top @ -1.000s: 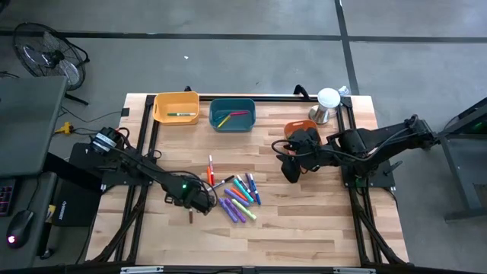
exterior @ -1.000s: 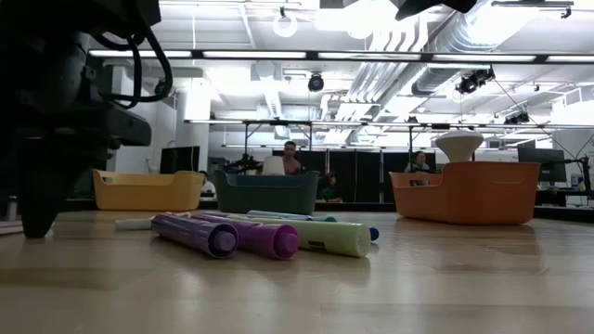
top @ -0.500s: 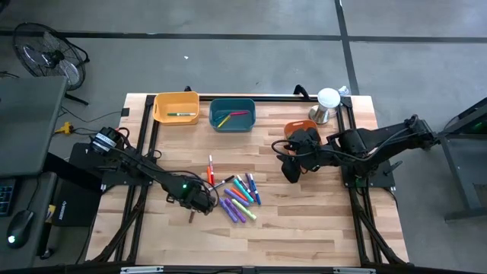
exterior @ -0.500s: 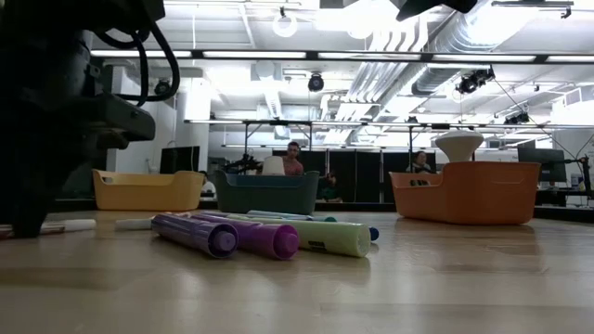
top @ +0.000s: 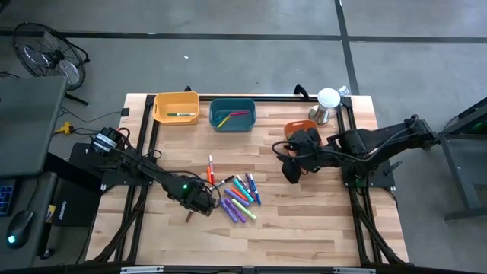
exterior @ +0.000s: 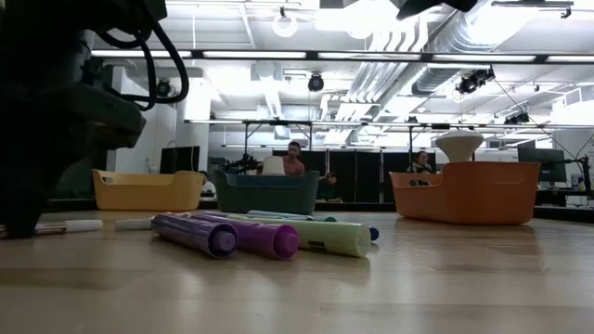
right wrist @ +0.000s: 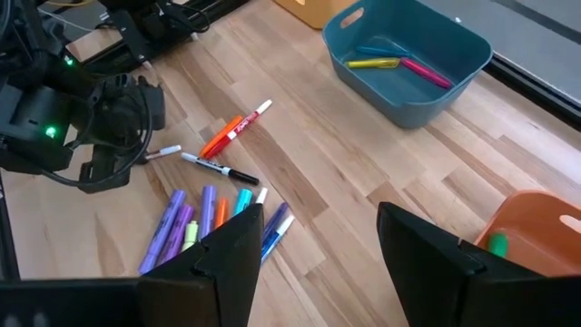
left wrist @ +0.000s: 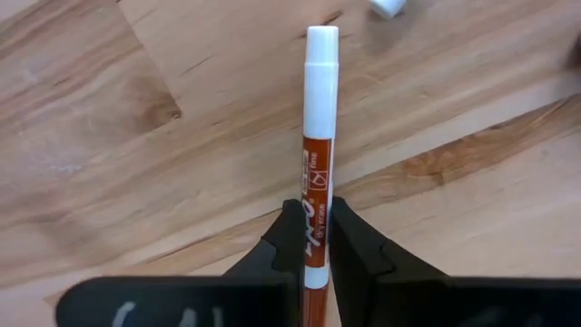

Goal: Pick & Place Markers
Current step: Put the brown marker pen into the yellow bin

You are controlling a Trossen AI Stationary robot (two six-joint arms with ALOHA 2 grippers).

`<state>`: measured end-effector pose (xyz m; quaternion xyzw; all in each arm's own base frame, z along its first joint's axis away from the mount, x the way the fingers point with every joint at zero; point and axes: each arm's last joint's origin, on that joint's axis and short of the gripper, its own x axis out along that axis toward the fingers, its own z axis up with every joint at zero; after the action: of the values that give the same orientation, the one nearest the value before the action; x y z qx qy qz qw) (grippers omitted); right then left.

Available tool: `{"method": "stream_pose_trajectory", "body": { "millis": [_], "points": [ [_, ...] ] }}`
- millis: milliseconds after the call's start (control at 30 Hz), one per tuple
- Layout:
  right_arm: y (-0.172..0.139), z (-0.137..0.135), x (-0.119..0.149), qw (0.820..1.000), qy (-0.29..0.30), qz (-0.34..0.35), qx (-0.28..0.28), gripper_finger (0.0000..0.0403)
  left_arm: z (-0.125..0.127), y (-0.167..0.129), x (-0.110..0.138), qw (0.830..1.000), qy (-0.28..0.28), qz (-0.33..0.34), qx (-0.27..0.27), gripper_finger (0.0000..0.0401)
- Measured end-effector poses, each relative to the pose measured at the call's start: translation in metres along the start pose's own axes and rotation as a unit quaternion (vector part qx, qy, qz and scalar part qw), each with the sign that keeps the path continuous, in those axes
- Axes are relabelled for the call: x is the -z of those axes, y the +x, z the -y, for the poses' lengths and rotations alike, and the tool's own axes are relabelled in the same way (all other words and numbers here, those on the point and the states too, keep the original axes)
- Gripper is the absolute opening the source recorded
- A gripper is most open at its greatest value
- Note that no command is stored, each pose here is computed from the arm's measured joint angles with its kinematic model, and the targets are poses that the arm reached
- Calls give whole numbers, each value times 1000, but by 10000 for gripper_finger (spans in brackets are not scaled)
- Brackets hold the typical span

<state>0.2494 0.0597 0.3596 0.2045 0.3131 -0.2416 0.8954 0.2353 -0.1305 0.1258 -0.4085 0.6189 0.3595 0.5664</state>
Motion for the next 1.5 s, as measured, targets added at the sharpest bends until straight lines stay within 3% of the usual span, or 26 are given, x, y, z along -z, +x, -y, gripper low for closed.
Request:
{"method": "stream_pose_trajectory", "body": {
  "millis": [300,767,933,1200,1500],
  "points": [
    [-2,-3,3,1000,-4,10,4,205,1,-10,1,1000,27,16,5,22],
    [-2,-3,2,1000,-3,12,6,206,-13,-38,-2,999,19,33,13,22],
    [-2,-3,2,1000,-3,13,7,205,-18,-57,-1,997,24,51,55,22],
    [-2,-2,2,1000,-4,15,9,205,-38,-97,-6,980,41,151,124,21],
    [-2,-2,2,1000,-5,16,10,204,-66,-138,-30,954,22,233,185,21]
  ]
}}
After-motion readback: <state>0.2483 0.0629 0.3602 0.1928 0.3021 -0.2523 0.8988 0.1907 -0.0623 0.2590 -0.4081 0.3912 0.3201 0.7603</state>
